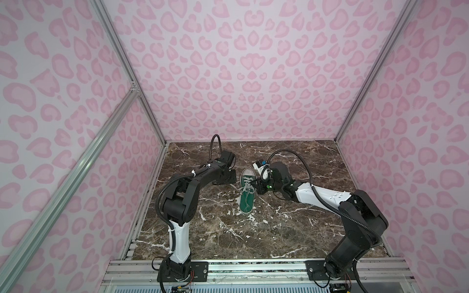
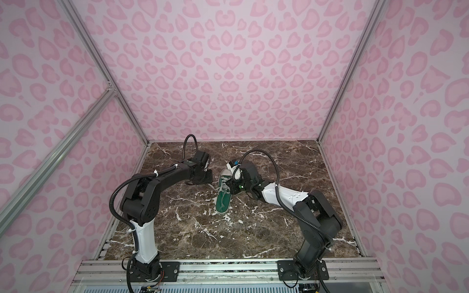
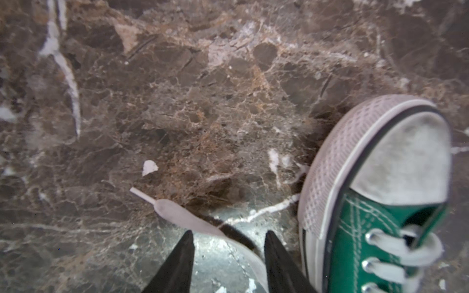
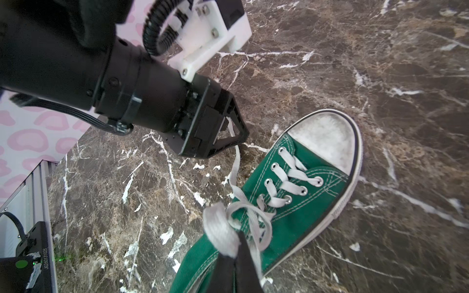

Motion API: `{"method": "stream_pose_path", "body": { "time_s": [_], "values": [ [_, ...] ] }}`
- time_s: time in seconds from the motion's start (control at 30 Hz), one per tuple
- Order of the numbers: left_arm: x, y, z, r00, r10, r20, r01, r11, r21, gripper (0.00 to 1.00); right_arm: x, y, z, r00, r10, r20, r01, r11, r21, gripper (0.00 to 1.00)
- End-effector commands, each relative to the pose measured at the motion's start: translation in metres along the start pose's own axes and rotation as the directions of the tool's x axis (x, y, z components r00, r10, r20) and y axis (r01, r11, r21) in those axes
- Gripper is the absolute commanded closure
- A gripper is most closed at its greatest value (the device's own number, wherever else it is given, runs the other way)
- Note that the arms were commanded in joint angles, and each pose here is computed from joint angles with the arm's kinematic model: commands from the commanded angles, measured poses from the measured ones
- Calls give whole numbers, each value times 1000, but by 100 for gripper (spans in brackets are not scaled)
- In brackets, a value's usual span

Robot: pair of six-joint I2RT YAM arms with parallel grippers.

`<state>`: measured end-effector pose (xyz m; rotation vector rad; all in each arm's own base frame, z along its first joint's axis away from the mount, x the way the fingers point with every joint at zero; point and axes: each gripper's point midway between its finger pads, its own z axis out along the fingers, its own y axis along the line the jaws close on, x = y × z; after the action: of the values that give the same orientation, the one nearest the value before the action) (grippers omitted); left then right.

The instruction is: Tie the shoes

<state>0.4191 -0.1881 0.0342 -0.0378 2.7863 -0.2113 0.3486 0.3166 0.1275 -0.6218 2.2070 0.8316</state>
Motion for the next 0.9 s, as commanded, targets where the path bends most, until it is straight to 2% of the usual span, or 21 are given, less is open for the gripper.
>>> {"method": "stream_pose_path", "body": {
  "time_s": [0.0,0.17,0.33,0.5,0.87],
  "values": [
    [3,7,3,1000,19,-14,-20,998,-64,55,4,1,2,1000,-6,-10,6,1000,-15,96],
    [10,9,12,999,40,-36,-44,994,-103,62,7,1,1,1000,-2,-13,2,1000,-17,96],
    [11,9,18,998,47,-43,-52,992,-113,78,9,2,-2,1000,0,-15,0,1000,-17,97],
    [4,13,6,998,64,-19,-66,988,-143,91,10,2,-10,1000,9,-4,-9,1000,-6,97],
    [-10,32,-32,995,97,29,-90,977,-195,97,12,-4,-42,998,41,47,-44,996,76,97]
  ]
}}
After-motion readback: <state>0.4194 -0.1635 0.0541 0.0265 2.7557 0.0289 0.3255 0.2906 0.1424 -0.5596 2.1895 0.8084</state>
